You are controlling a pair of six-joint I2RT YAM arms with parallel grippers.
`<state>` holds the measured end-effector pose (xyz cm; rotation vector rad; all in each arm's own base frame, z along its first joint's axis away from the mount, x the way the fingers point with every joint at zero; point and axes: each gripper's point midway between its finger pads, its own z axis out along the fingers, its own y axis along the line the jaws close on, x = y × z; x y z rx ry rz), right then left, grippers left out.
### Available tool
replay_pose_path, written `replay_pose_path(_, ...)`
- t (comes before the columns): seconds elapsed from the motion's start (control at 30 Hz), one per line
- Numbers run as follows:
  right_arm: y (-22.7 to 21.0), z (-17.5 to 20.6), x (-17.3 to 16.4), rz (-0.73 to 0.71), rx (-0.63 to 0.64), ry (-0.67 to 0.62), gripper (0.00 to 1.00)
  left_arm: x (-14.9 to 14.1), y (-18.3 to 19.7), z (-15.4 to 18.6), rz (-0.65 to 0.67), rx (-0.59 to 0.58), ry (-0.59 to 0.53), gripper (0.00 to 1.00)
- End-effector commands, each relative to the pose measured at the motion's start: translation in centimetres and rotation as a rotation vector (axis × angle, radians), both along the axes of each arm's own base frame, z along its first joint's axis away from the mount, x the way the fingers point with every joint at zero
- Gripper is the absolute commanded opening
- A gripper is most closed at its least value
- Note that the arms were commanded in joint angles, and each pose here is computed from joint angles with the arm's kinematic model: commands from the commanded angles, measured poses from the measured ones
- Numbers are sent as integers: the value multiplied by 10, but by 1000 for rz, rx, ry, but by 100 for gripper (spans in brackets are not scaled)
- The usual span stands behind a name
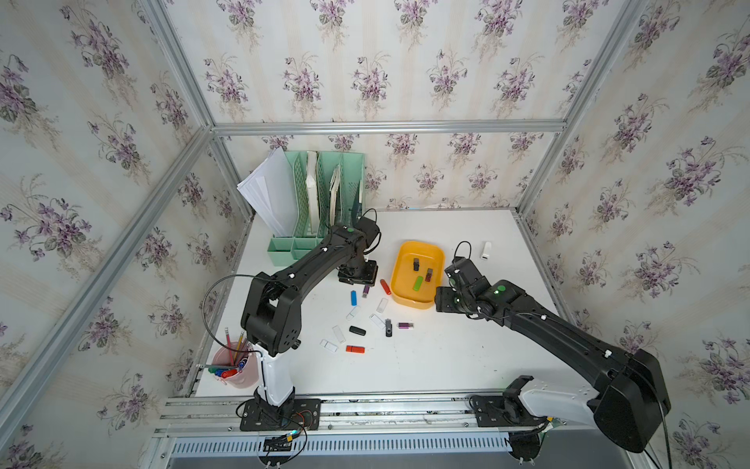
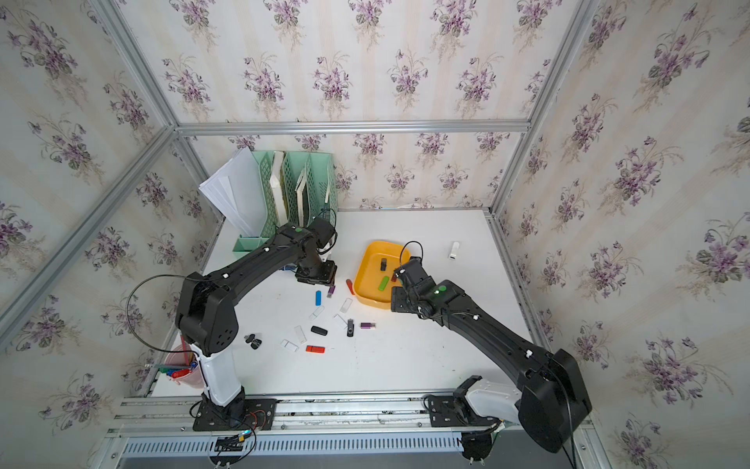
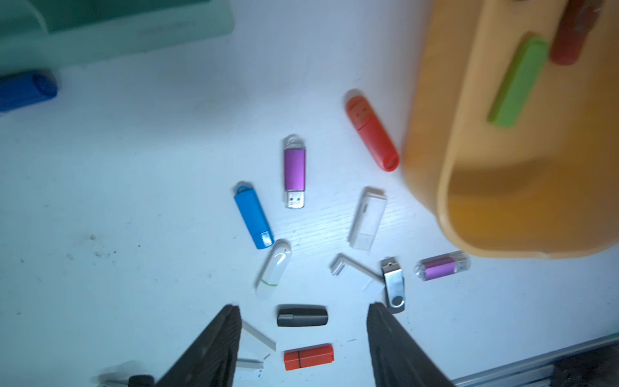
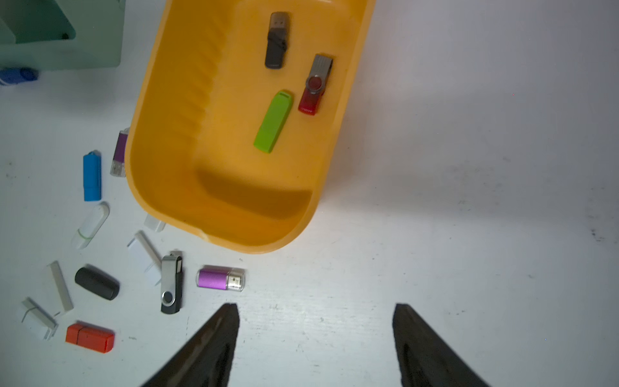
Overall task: Put the usb flash drive into the storage box
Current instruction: Pick up the USB flash from the center of the board.
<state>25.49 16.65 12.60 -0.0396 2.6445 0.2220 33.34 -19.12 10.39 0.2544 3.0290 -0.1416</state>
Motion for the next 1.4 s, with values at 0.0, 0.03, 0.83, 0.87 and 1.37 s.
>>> replay_pose_path(0.0, 8, -5, -11, -15, -14, 25, 78, 6, 10, -14, 19, 14, -33, 65)
replay_pose_path(0.03, 15, -6, -15, -5, -9, 30, 78, 6, 13, -20, 22, 22, -28, 65)
replay_pose_path(0.83, 109, -51, -38, 308, 27, 82, 88, 15, 26, -83, 35, 88, 50, 59)
replay_pose_path(0.87, 111, -55, -37, 327, 23, 88, 88, 14, 27, -84, 36, 89, 51, 59)
replay_pose_path(1.37, 135, -80, -24, 425, 86, 134, 90, 10, 28, -86, 38, 84, 60, 59)
